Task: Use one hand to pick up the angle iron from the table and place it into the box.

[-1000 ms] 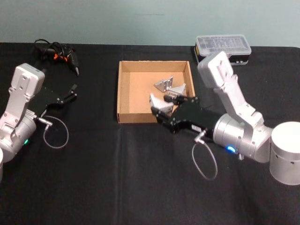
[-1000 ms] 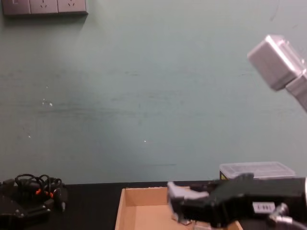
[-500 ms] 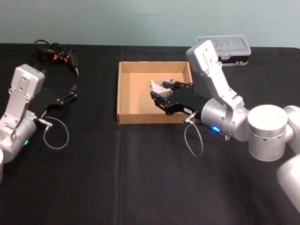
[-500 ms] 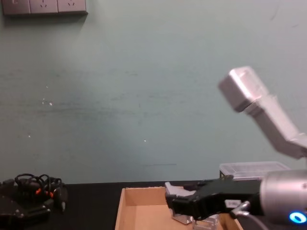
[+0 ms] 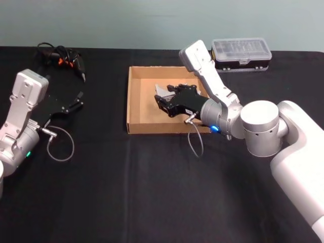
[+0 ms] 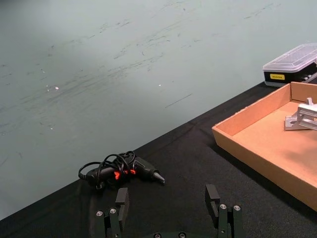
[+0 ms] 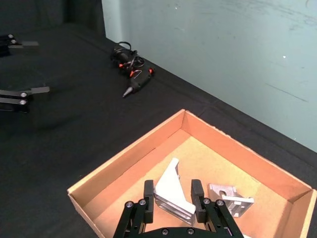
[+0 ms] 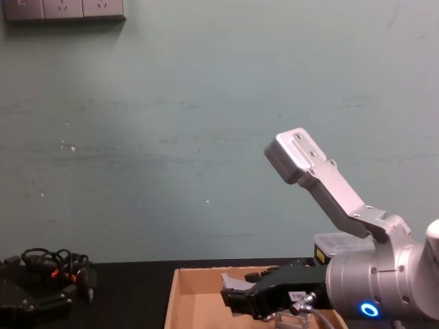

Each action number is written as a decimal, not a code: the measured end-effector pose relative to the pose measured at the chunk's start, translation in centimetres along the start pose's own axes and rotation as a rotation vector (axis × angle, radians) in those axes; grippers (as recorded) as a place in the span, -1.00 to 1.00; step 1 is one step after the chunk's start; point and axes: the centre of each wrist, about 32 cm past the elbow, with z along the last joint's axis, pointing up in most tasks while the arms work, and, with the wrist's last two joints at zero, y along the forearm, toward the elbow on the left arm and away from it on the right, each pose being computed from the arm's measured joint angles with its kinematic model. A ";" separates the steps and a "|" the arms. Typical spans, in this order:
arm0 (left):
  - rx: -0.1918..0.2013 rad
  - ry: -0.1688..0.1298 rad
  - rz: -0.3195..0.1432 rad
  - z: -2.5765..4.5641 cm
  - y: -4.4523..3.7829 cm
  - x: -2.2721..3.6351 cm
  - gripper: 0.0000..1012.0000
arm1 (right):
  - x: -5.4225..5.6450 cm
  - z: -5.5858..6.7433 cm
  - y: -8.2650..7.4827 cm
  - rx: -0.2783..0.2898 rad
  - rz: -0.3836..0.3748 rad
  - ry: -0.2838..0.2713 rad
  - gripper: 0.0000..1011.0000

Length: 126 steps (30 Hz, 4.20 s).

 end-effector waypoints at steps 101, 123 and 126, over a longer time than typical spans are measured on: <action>0.000 0.000 0.000 0.00 0.00 0.00 1.00 | 3.5 -8.5 -11.1 0.124 -0.400 0.028 0.98; 0.000 0.000 0.000 0.00 0.00 0.00 1.00 | 3.5 -8.3 -11.1 0.127 -0.398 0.027 0.98; 0.000 0.000 0.000 0.00 0.00 0.00 1.00 | 3.5 -8.3 -11.1 0.127 -0.397 0.027 0.98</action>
